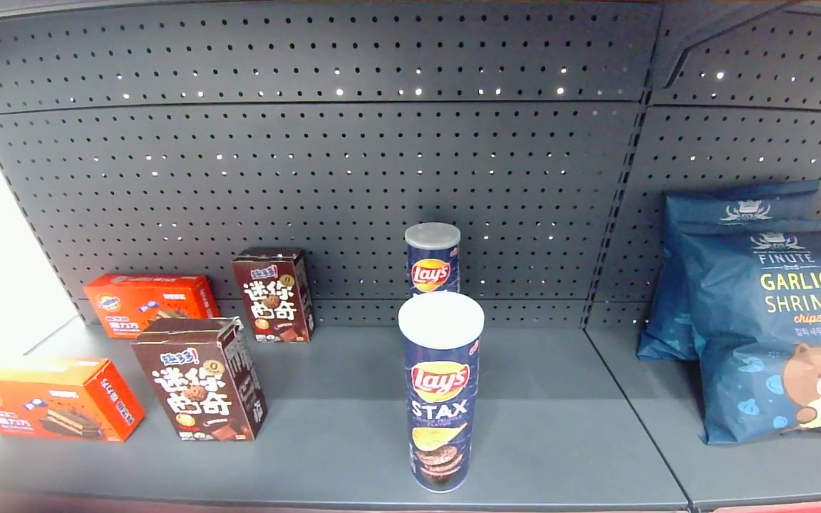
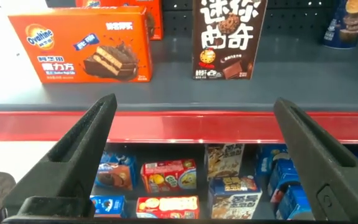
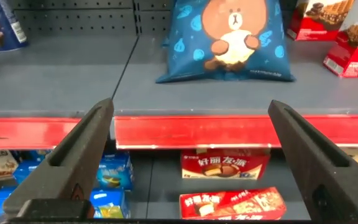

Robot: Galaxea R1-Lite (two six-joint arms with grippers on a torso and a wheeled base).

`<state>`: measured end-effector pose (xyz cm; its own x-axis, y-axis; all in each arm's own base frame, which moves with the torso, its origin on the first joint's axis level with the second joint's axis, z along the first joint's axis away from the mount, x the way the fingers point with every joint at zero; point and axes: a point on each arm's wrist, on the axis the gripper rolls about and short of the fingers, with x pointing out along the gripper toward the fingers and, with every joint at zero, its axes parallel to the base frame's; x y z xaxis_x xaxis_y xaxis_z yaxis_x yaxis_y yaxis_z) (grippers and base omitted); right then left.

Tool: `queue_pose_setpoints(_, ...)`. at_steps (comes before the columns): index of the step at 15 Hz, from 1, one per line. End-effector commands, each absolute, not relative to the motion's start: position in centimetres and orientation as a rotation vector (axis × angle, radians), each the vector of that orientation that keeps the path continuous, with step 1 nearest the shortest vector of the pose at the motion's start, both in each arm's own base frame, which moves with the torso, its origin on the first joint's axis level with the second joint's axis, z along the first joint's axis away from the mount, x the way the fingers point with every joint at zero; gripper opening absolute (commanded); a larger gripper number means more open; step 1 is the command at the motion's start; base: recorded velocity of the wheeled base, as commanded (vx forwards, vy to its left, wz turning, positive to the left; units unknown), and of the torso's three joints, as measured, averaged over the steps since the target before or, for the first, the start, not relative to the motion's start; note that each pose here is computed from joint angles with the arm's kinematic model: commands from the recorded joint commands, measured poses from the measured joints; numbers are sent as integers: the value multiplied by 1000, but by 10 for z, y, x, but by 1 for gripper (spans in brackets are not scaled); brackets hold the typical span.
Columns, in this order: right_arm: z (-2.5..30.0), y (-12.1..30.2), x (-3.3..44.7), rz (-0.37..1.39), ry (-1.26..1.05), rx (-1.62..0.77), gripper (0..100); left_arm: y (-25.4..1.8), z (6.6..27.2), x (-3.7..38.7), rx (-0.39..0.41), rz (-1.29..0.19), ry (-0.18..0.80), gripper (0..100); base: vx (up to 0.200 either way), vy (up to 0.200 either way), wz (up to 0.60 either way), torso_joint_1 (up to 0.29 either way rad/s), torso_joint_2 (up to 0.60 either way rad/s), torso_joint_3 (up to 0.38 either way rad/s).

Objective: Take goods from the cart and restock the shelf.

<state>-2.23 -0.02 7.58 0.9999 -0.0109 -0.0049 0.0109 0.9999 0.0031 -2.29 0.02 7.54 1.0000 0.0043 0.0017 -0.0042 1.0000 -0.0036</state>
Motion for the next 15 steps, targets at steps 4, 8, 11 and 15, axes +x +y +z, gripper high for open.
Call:
queue_pose_setpoints(4, 76, 0, -22, -12, 8, 3, 100, 0, 75, -23, -2, 2, 0, 100, 0, 0, 0, 0, 0, 0)
queue_pose_setpoints(8, 76, 0, -22, -12, 6, 3, 100, 0, 75, -23, -2, 2, 0, 100, 0, 0, 0, 0, 0, 0)
queue_pose_setpoints(11, 76, 0, -22, -11, 8, 3, 100, 0, 75, -23, -3, 2, 0, 100, 0, 0, 0, 0, 0, 0)
queue_pose_setpoints(15, 76, 0, -22, -11, 6, 5, 100, 0, 75, -23, -2, 2, 0, 100, 0, 0, 0, 0, 0, 0)
